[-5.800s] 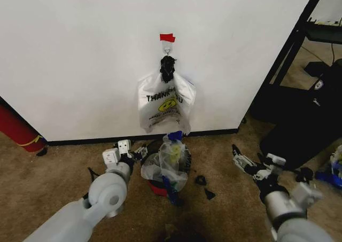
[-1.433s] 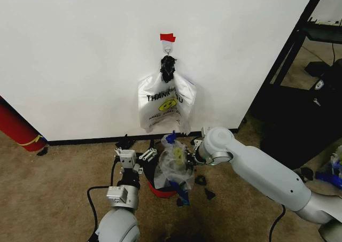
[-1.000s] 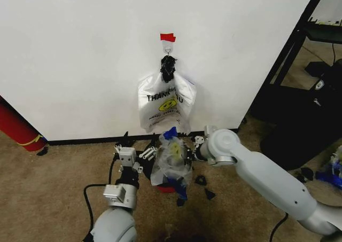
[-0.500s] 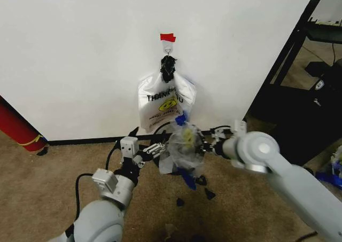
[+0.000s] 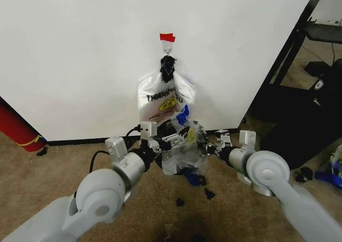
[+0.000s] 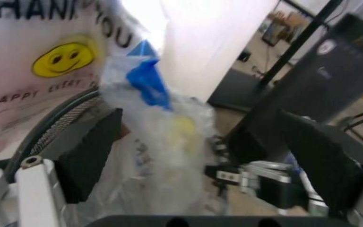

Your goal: Pick up the garbage bag from the wall and place it over the trash bin.

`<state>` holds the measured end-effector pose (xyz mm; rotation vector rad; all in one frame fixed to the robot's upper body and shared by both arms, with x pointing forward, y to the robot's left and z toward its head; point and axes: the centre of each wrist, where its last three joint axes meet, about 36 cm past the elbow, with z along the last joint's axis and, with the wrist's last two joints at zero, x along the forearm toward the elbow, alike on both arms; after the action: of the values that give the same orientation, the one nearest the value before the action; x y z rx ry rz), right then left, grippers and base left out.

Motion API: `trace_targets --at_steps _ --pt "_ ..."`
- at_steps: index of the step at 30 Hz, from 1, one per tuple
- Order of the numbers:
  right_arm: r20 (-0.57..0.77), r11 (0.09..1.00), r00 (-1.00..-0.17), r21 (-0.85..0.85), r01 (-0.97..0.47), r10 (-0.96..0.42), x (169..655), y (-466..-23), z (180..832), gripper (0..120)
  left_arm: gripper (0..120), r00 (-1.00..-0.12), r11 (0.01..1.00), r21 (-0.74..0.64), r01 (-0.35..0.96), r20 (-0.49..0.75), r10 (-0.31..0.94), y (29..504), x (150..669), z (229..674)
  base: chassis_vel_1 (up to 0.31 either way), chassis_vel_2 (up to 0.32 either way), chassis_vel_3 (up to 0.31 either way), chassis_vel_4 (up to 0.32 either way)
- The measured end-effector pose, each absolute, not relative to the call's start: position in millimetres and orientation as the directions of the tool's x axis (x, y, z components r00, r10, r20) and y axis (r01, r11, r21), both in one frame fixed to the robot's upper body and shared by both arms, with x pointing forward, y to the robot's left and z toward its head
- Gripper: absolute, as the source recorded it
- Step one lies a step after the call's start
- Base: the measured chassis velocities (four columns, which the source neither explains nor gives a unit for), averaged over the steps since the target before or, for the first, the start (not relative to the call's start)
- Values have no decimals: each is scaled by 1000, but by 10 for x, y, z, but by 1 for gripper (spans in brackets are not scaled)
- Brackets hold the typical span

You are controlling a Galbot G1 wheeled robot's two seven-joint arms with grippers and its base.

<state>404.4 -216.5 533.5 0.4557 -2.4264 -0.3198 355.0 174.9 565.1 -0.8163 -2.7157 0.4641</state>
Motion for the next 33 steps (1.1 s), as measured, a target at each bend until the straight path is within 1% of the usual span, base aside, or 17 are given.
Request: trace_targets --at_steps 5,17,20,23,26,28,29,32,33 --pt "553 915 -735 309 -257 -393 4045 -2165 5279 0 89 -807 810 -386 441 224 546 1791 3742 5598 0 0 0 0" --pt "572 920 -726 309 -241 -382 4013 -2154 5281 0 89 -795 813 -376 446 251 552 1736 3776 5576 0 0 0 0" --pt "573 920 -726 309 -240 -382 4012 -2146 5279 0 80 -790 809 -384 446 256 557 1715 3824 5578 0 0 0 0" --pt "573 920 -725 309 -240 -382 4012 -2139 5277 0 76 -782 804 -398 442 269 563 1691 3852 5571 0 0 0 0" --pt "574 921 -726 307 -239 -379 4015 -2131 5276 0 69 -772 804 -406 434 293 565 1653 3874 5560 0 0 0 0" --pt "573 922 -727 306 -239 -378 4022 -2134 5282 0 61 -771 810 -401 428 306 558 1650 3898 5539 0 0 0 0" --pt "573 922 -727 306 -239 -378 4022 -2134 5282 0 61 -771 810 -401 428 306 558 1650 3898 5539 0 0 0 0" --pt "572 914 -719 325 -242 -394 4017 -2126 5301 0 46 -775 823 -394 408 326 541 1636 3949 5491 0 0 0 0" --pt "573 908 -711 344 -241 -406 4006 -2114 5326 0 43 -778 828 -393 400 332 534 1627 3975 5473 0 0 0 0"
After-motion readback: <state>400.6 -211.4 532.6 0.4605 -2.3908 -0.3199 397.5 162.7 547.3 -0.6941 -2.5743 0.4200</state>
